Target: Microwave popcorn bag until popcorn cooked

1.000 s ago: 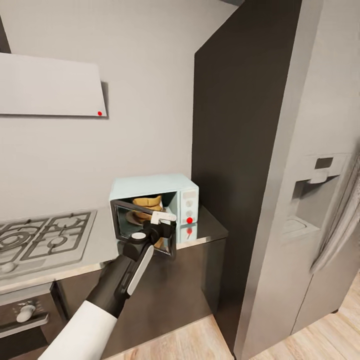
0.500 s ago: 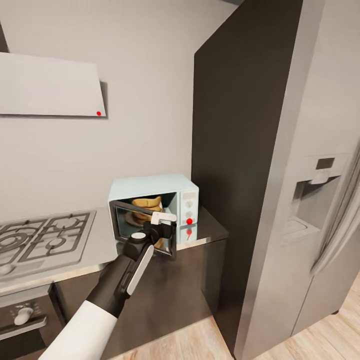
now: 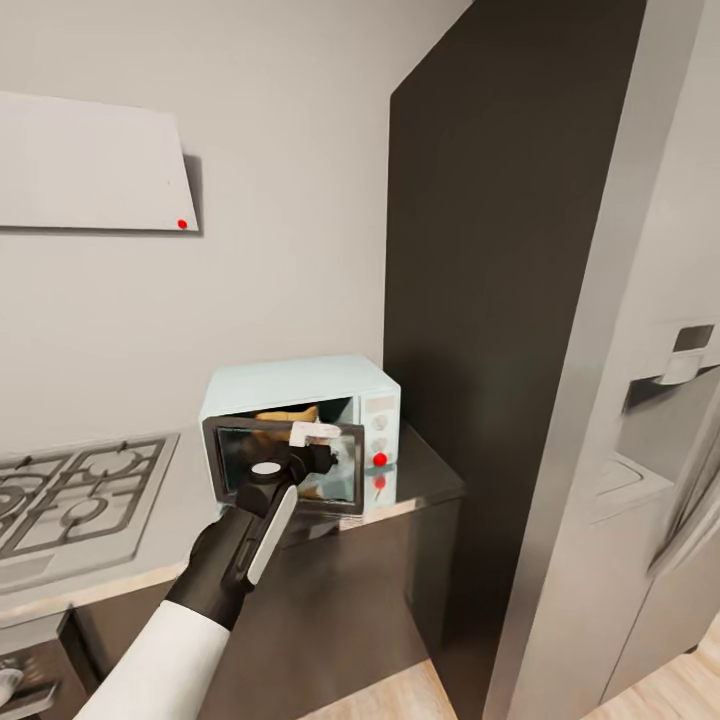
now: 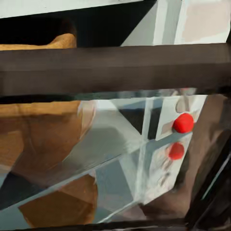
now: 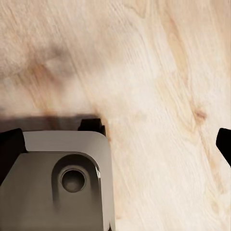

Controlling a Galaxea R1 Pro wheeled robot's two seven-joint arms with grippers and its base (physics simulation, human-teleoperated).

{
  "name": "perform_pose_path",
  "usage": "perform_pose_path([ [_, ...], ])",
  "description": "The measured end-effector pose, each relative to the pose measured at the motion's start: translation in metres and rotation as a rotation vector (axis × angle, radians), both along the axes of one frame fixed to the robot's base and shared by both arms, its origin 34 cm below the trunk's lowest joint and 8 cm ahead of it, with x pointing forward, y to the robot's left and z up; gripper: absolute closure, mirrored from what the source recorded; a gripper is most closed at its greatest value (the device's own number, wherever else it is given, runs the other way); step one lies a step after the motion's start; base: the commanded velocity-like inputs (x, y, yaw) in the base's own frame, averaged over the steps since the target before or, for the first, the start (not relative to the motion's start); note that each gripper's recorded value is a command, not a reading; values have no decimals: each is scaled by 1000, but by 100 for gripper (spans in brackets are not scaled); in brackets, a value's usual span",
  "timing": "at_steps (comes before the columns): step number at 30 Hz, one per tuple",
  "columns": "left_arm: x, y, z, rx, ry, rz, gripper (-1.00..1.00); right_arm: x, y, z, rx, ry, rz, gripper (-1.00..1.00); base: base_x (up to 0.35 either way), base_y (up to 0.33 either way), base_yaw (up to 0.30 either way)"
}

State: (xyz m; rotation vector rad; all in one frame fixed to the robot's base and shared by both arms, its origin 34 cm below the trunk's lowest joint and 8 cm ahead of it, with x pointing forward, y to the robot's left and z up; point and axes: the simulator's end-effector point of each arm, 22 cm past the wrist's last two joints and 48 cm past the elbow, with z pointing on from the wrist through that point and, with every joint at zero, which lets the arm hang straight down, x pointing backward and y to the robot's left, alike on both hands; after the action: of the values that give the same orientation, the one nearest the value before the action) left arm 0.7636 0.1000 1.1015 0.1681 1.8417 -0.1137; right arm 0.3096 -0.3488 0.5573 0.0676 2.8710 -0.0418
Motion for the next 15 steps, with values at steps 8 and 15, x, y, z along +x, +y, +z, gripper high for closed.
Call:
perform_pose_path([
  [8,0,0,-4,4,8,1,-100,0,0,0,0,0,0,-100,210,0,0],
  [15,1,1,-12,11,24,3,-100,0,0,0,0,0,0,-100,192,0,0],
])
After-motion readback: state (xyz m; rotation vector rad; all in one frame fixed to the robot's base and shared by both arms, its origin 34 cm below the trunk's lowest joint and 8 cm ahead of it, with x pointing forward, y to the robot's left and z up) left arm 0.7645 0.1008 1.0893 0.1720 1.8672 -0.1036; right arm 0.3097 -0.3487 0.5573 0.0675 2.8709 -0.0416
